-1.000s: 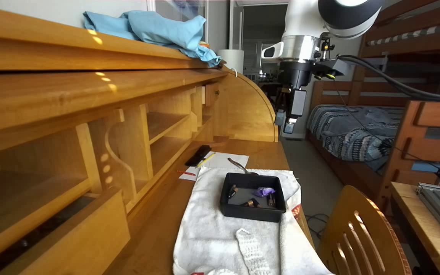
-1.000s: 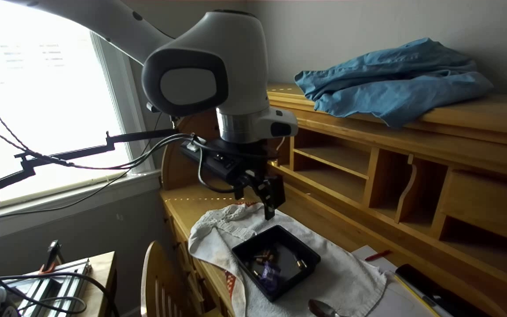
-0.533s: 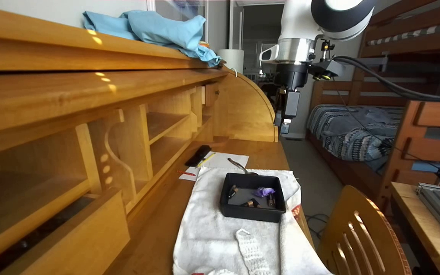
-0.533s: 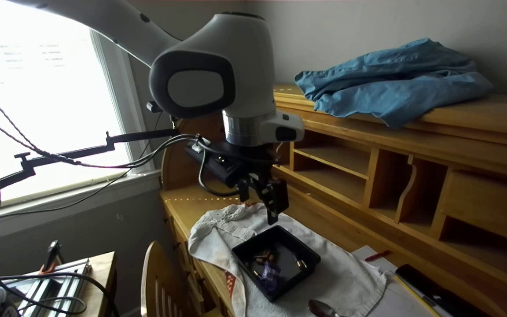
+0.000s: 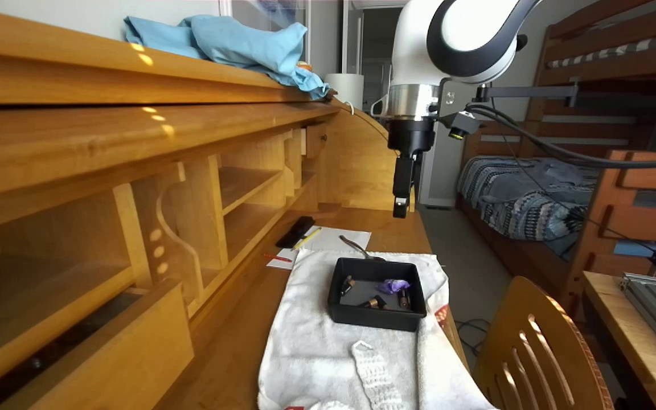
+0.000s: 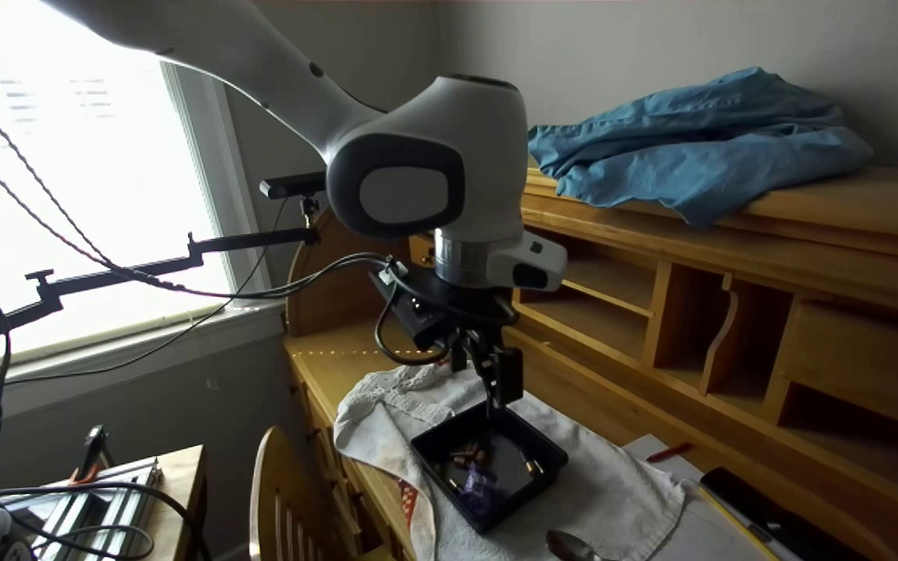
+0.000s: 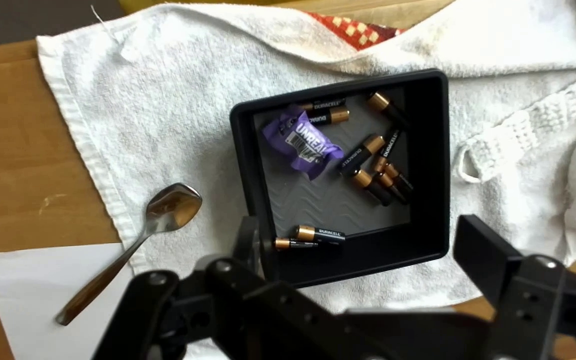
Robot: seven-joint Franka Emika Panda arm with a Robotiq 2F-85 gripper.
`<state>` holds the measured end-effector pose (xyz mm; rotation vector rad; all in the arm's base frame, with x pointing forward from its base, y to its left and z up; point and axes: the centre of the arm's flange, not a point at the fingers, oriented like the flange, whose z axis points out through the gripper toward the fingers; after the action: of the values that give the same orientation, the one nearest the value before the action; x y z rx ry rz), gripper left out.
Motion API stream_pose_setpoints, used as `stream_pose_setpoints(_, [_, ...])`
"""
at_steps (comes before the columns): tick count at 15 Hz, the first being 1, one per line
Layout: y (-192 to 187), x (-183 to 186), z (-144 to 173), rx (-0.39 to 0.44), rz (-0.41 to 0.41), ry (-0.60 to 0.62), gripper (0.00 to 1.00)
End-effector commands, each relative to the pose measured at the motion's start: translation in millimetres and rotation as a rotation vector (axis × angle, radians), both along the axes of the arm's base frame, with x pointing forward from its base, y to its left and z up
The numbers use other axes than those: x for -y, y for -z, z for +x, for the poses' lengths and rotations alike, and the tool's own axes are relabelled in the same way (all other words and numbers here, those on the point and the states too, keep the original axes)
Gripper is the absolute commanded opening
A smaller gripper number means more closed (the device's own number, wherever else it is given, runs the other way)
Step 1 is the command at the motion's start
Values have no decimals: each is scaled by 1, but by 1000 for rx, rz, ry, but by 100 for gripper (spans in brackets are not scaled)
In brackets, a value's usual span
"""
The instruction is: Remove one brown and one purple object from the box
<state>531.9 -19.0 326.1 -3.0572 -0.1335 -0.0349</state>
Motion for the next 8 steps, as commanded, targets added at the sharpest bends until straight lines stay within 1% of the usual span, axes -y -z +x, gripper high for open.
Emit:
stream_pose_setpoints(1, [14,-13,28,-57,40,91,100])
stream_pose_setpoints(3, [21,-20,34,-85,49,141,100])
stream_pose_setpoints(8, [47,-31,44,-102,34,146,100])
